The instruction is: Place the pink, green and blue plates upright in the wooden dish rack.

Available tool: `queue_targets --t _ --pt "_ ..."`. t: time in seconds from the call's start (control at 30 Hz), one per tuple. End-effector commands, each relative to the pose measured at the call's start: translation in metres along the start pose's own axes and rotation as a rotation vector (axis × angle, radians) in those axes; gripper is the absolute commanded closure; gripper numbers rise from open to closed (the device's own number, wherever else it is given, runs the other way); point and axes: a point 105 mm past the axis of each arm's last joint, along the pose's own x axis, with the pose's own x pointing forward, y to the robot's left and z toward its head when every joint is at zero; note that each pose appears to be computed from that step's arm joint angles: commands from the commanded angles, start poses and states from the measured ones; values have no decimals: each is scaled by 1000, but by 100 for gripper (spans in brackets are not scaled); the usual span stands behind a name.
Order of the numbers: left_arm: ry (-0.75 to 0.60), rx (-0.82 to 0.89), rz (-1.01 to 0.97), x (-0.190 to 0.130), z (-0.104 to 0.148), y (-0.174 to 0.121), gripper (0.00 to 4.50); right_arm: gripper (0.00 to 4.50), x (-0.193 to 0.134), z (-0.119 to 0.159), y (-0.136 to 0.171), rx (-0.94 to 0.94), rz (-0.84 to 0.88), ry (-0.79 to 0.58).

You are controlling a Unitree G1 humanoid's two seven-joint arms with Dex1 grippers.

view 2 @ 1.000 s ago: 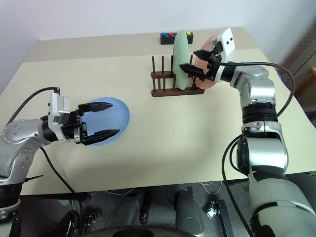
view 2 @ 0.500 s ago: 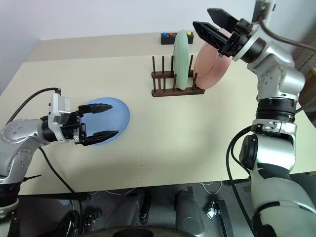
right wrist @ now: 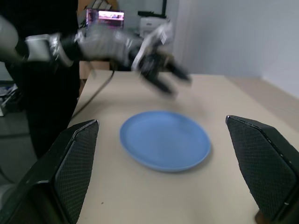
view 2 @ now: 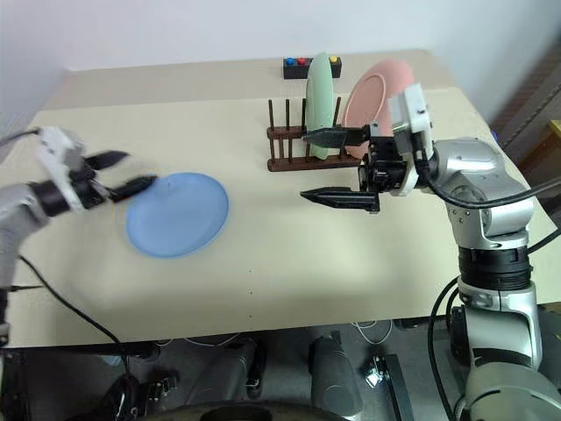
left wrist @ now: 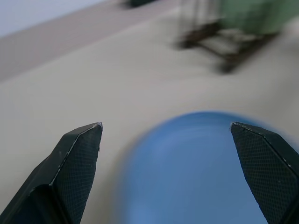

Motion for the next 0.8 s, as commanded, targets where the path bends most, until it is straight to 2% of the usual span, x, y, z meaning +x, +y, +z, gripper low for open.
queue_targets --t 0.03,0.1,0.2,0.3,0.5,0.6,0.8 --pt "76 -130 190 -17 -16 37 0 4 6 7 0 -37 8 -15" --pt "129 -233 257 -19 -28 44 0 4 8 6 -1 -26 9 -20" --pt "215 -313 215 -12 -42 31 0 4 12 5 -3 -19 11 -22" --pt "240 -399 129 -3 -42 14 0 4 15 4 -5 -19 13 -22" --pt "294 -454 60 11 -35 0 0 4 18 3 -7 -5 8 -27" --pt "437 -411 72 10 -51 -3 0 4 16 2 -8 -5 -11 -21" --pt "549 -536 -16 18 -63 -21 0 4 15 0 -7 1 -25 -23"
